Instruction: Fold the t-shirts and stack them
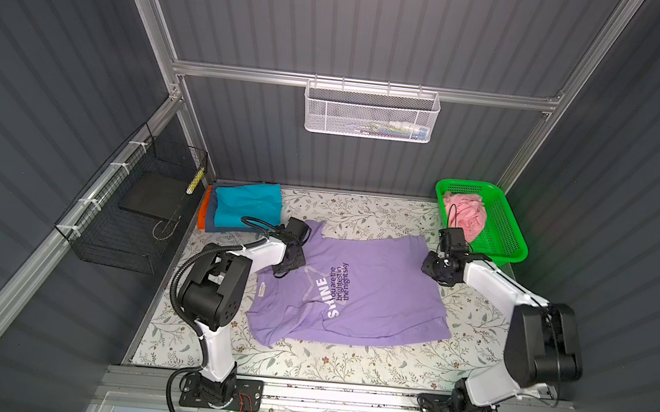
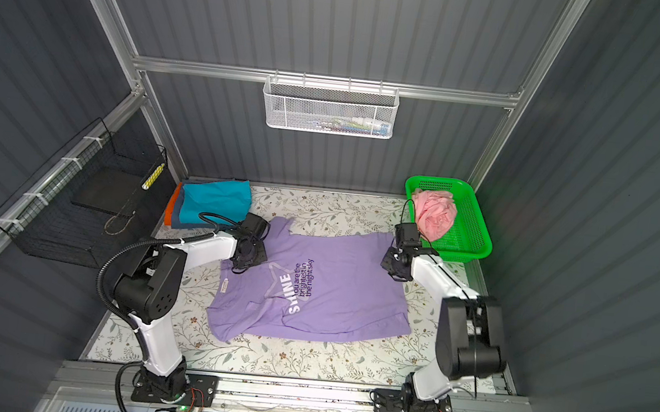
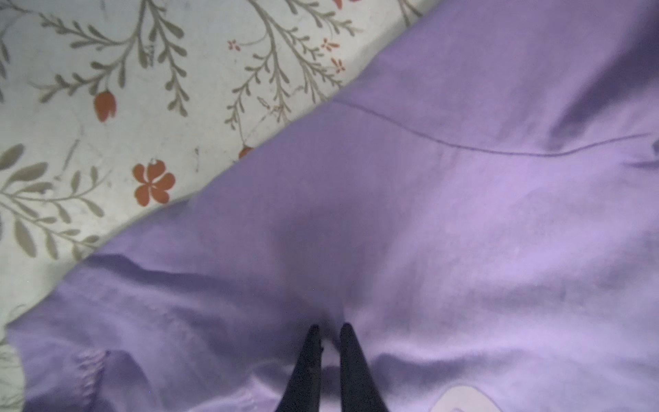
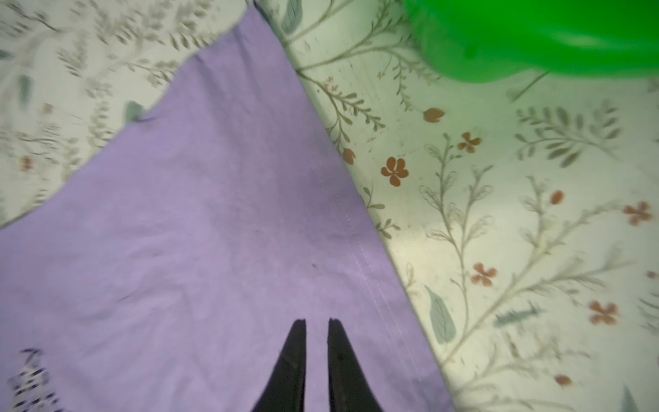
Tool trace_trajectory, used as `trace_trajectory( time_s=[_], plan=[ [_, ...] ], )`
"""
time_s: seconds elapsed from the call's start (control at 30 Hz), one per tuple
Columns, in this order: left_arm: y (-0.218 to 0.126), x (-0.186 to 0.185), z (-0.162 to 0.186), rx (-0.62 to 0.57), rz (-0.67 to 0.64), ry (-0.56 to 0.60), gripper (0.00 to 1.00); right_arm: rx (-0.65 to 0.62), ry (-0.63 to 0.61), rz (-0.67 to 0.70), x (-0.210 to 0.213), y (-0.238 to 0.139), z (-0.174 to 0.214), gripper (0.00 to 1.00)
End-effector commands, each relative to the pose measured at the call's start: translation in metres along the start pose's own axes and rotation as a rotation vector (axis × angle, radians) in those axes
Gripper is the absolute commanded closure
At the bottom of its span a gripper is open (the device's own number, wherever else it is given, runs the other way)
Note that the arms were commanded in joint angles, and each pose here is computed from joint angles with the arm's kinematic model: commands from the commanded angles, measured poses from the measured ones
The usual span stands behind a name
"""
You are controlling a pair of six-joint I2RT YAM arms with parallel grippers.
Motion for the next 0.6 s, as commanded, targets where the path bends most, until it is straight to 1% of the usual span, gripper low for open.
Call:
trace_trajectory(
  time_s=[0.0,0.03,0.17,0.23,0.37,0.57],
  plan=[
    [-0.037,-0.005,-0.008,-0.043,0.034,0.028,0.81,0.045,-0.038,0.069,-0.022,-0.026,0.026,0.79],
    [-0.043,-0.007,-0.006,-0.052,0.031,0.042,0.80,0.062,-0.039,0.083,-0.028,-0.031,0.034,0.78],
    [-0.070,-0.023,0.008,-0.111,-0.002,0.148,0.78,0.159,-0.033,0.140,-0.054,-0.040,0.072,0.69],
    [-0.077,-0.034,0.018,-0.118,0.015,0.195,0.77,0.189,-0.020,0.162,-0.065,-0.041,0.089,0.65],
    [-0.077,-0.060,0.037,-0.097,0.076,0.264,0.77,0.232,-0.006,0.198,-0.081,-0.034,0.112,0.63],
    [-0.065,-0.108,0.056,-0.056,0.147,0.360,0.77,0.268,-0.003,0.212,-0.082,-0.016,0.119,0.63]
  ],
)
Point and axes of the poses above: each gripper's point midway between its finger pads, its own y axis out along the fingers, its own x axis along the line the jaws close on, z = x × y, the point moved 5 cm from there along -y, back along the fingers, and after that the axes turned 4 degrees about y, right-handed, at the moved point
